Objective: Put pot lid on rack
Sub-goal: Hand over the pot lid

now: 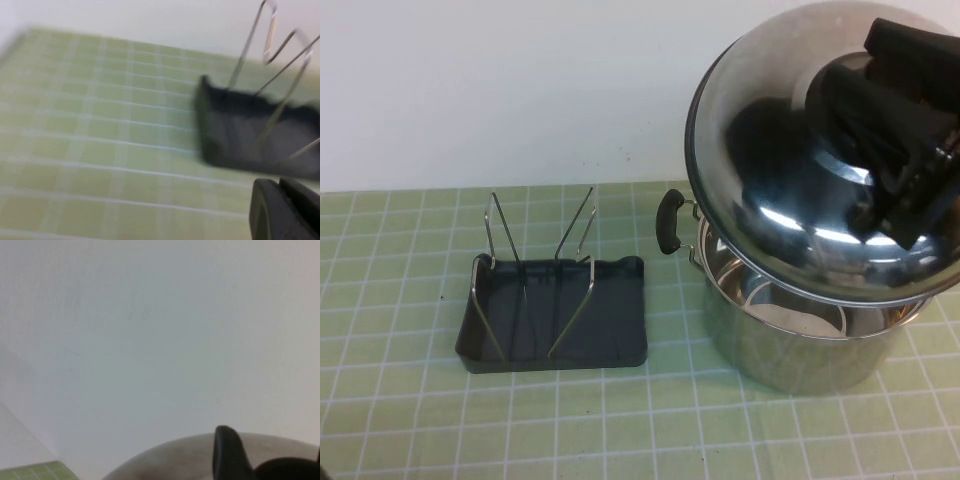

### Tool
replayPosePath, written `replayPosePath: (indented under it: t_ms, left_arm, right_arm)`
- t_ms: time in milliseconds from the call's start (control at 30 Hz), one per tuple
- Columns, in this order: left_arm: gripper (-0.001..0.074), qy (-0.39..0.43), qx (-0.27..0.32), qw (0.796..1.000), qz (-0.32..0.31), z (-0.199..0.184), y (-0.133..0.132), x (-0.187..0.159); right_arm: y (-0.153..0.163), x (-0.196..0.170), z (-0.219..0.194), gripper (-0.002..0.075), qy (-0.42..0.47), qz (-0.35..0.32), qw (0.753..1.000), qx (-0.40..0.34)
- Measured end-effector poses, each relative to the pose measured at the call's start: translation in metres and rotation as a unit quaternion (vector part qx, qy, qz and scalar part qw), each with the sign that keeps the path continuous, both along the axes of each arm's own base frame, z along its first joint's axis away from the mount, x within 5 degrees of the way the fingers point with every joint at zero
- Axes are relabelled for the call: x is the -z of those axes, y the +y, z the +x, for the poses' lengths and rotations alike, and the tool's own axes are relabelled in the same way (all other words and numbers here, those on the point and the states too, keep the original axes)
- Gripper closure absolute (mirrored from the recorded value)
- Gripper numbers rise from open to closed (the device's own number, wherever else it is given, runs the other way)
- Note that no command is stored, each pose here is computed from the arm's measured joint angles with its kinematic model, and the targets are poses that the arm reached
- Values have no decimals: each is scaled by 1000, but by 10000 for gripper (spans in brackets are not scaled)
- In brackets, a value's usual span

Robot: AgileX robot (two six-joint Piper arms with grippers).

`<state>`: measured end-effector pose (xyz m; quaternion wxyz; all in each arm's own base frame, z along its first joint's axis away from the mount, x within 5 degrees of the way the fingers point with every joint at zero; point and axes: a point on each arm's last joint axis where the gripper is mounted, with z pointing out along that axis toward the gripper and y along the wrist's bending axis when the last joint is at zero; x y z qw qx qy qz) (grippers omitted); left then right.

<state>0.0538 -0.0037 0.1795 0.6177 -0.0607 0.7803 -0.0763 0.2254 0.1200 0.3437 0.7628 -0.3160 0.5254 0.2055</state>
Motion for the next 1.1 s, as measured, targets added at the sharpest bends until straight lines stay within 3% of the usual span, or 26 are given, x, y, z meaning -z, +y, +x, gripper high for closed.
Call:
replayPosePath:
  t_ms: [100, 133, 200, 267, 433, 533, 667, 733, 933, 1033, 1100]
  left_arm:
    - [737, -7, -6, 983, -184, 0, -6, -3]
    - [737, -17, -9, 966, -257, 1, -7, -7]
    - [737, -28, -12, 944, -330, 1, -8, -11]
    - [737, -33, -13, 933, -358, 1, -8, -12]
    - [737, -33, -11, 920, -389, 1, -9, -13]
    - [737, -30, 12, 932, -360, 0, -13, -18]
    - [737, -66, 76, 949, -299, -7, -20, -57]
    - [737, -65, 112, 947, -293, -8, -26, -78]
    - [729, -10, 261, 916, -304, 17, -52, -110]
    - [673, -10, 309, 912, -270, 34, -59, -123]
    - [586, 3, 327, 908, -263, 51, -62, -132]
  right_arm:
    - [-1, -4, -6, 390, -9, -18, 1000, 0]
    - [-1, -4, -7, 390, -9, -23, 1000, 1]
    - [-1, -3, -7, 390, -1, -30, 1000, 2]
    - [-1, 1, -6, 390, 17, -39, 999, -1]
    - [2, 9, -8, 390, 53, -63, 996, -17]
    - [2, 10, -8, 390, 64, -62, 996, -23]
    - [2, 9, -8, 390, 72, -49, 996, -24]
    - [1, 8, -7, 390, 79, -31, 996, -19]
    - [-3, 4, -2, 391, 103, 35, 994, 0]
    - [-3, 4, -1, 391, 104, 43, 994, -4]
    - [-2, 3, -2, 391, 100, 52, 994, -15]
